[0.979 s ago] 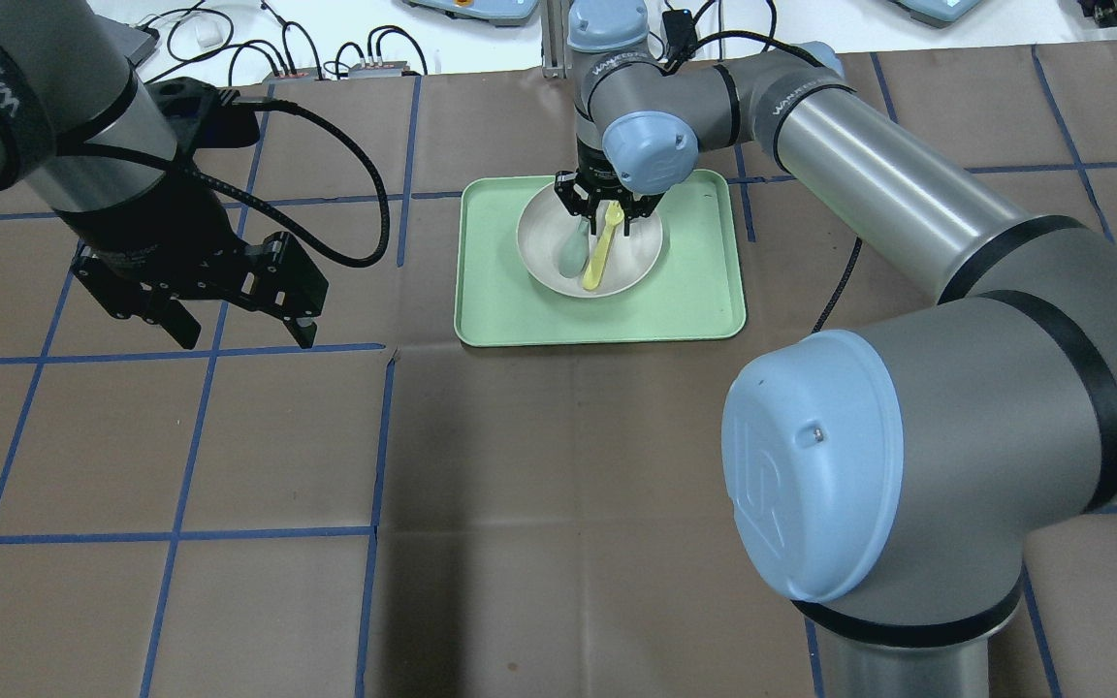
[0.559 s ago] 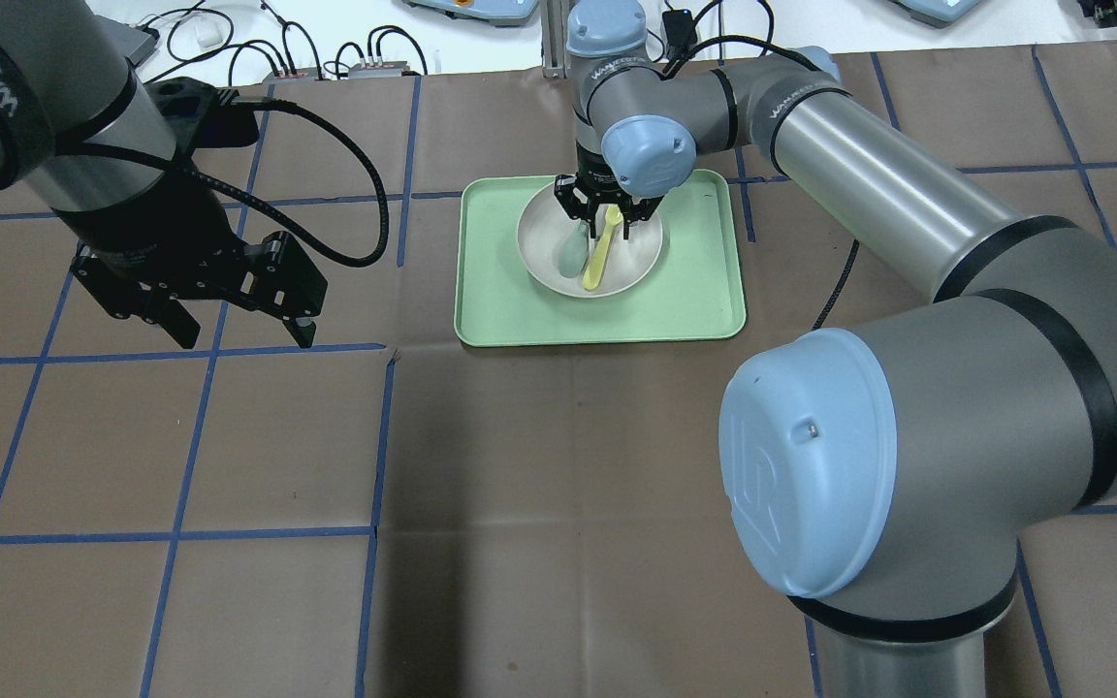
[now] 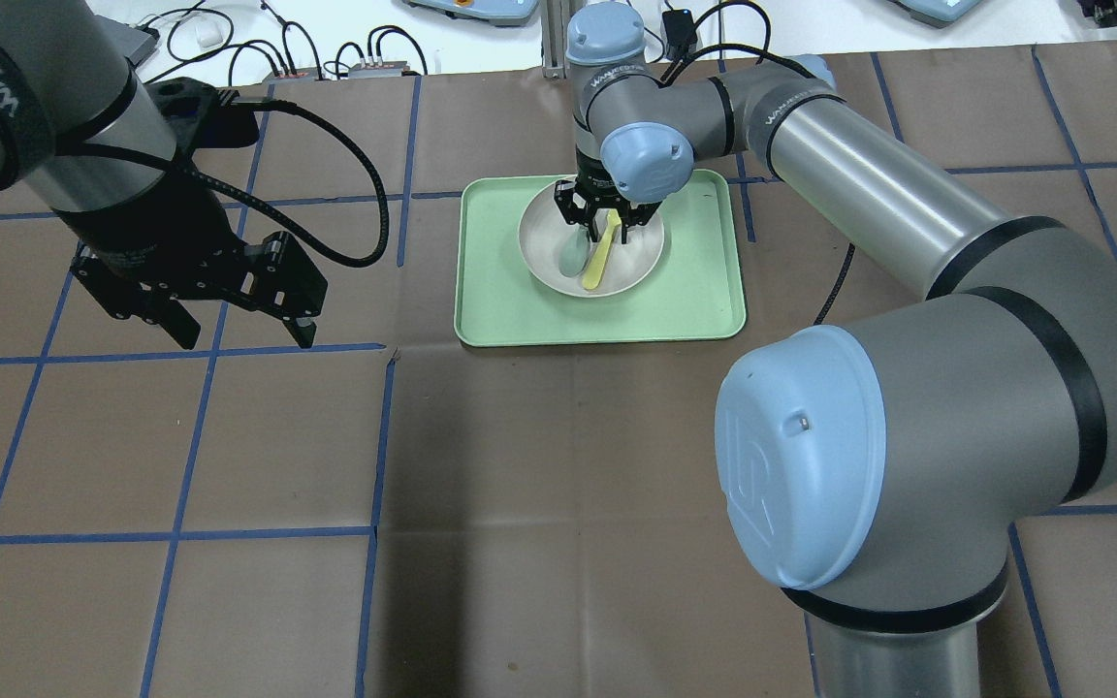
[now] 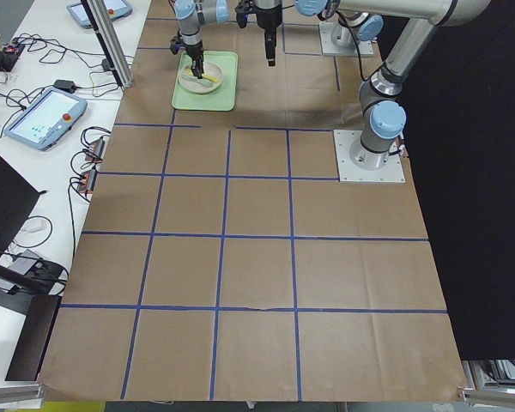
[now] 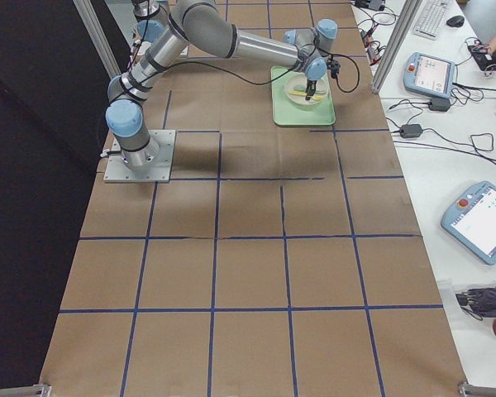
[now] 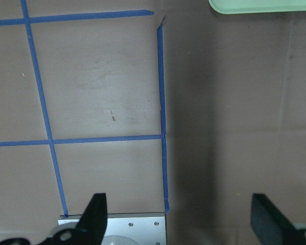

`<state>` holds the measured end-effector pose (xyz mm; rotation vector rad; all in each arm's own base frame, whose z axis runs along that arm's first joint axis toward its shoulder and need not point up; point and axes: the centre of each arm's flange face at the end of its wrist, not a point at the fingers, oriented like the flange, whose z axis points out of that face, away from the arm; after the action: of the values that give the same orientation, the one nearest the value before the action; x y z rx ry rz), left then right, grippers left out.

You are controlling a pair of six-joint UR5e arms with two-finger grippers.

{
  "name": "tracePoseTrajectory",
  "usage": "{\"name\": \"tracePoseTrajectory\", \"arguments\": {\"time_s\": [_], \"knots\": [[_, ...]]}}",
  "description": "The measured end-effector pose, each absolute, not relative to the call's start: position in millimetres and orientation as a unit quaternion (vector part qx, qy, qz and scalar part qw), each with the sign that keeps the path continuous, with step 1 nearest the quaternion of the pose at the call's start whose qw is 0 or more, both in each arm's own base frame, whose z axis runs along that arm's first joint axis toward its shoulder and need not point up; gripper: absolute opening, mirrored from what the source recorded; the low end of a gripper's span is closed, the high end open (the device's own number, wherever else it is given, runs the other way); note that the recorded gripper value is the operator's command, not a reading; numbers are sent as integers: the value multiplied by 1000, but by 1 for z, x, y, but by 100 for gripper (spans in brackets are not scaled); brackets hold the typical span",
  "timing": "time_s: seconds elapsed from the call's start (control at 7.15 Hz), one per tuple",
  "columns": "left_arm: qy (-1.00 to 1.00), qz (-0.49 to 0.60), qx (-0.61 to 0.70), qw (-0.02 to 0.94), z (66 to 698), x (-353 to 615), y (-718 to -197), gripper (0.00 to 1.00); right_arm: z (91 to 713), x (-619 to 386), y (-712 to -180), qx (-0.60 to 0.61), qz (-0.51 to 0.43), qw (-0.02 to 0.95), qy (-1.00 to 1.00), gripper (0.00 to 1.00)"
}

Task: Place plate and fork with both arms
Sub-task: 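Lower the right gripper and close it on the yellow fork handle, then lift the fork with the right gripper and carry it beside the plate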

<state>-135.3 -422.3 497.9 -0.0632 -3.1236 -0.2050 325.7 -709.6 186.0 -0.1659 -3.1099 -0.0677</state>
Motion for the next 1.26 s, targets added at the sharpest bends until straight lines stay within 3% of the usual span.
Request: {"name": "tracePoseTrajectory", "arguments": {"time_s": [0.14, 0.42, 1.26], "knots": [[-998, -65, -20, 6, 498, -135, -422, 100, 186, 325, -710, -53, -21, 13, -998, 8], [-998, -66, -20, 5, 498, -135, -422, 100, 187, 325, -710, -53, -20, 13, -998, 1], [-998, -66, -21, 6, 498, -135, -422, 100, 222, 321, -714, -56, -1, 6, -998, 0]]}}
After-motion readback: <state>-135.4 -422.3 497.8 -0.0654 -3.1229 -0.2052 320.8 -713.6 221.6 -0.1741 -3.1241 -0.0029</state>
